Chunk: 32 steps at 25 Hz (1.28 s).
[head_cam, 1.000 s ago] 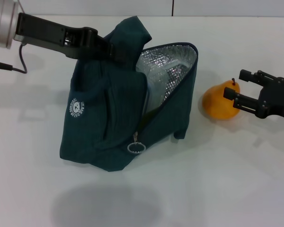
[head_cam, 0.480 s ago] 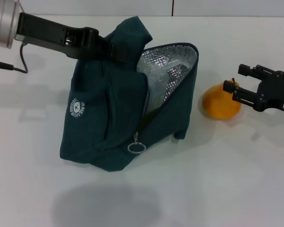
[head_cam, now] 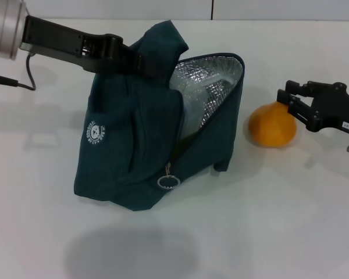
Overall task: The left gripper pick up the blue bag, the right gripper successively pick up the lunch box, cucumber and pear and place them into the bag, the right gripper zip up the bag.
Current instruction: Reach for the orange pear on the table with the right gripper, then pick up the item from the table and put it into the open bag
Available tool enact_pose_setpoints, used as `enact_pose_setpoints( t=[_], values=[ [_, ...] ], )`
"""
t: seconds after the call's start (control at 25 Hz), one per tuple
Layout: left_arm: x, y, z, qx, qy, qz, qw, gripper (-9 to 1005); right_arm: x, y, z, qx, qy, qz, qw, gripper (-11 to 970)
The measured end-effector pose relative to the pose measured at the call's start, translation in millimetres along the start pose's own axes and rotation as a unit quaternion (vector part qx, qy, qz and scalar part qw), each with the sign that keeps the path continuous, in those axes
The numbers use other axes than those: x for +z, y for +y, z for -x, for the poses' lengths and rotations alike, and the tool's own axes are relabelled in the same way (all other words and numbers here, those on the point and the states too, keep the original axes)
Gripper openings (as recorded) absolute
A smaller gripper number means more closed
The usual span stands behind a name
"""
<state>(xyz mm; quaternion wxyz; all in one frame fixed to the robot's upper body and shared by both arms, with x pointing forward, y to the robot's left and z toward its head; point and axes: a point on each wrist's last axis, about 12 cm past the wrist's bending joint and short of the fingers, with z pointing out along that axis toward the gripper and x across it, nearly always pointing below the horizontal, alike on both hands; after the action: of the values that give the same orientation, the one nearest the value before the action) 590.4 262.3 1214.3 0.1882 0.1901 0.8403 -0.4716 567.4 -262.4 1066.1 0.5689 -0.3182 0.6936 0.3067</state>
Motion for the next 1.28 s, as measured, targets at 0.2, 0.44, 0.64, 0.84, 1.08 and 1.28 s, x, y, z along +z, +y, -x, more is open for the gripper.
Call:
enact_pose_setpoints(
  t=[0.2,0.44,0.64,0.84,1.08,1.28],
  values=[
    [0.2,0.1,-0.6,0.0,0.0,0.0,1.0,43,2.8,0.9,-0.9,-0.004,0.009,0.005,1.0,259],
    [-0.3,0.1,-0.5,-0.001,-0.001,0.001,1.0,43,3.3,0.7,-0.4,-0.005,0.009,0.004,1.0,51],
    [-0.7,0.2,-0.6,-0.001,-0.001,0.001,1.0,43,0.5,1.2,1.0,-0.004,0.0,0.007,1.0,35],
    [-0.8,0.8,-1.1,-0.003,-0.001,0.001,1.0,43,-13.5,-0.8,13.0,0.024,-0.067,0.003,0.997,39],
    [-0.3,0.9,-1.5,-0.006,0.0,0.0,1.0,43,-29.3,2.0,36.6,0.07,-0.171,0.03,0.982,44],
    [-1.2,1.1,-1.2,-0.007,-0.001,0.001,1.0,43,-13.1,11.9,63.1,0.095,-0.221,0.106,0.965,48]
  ],
)
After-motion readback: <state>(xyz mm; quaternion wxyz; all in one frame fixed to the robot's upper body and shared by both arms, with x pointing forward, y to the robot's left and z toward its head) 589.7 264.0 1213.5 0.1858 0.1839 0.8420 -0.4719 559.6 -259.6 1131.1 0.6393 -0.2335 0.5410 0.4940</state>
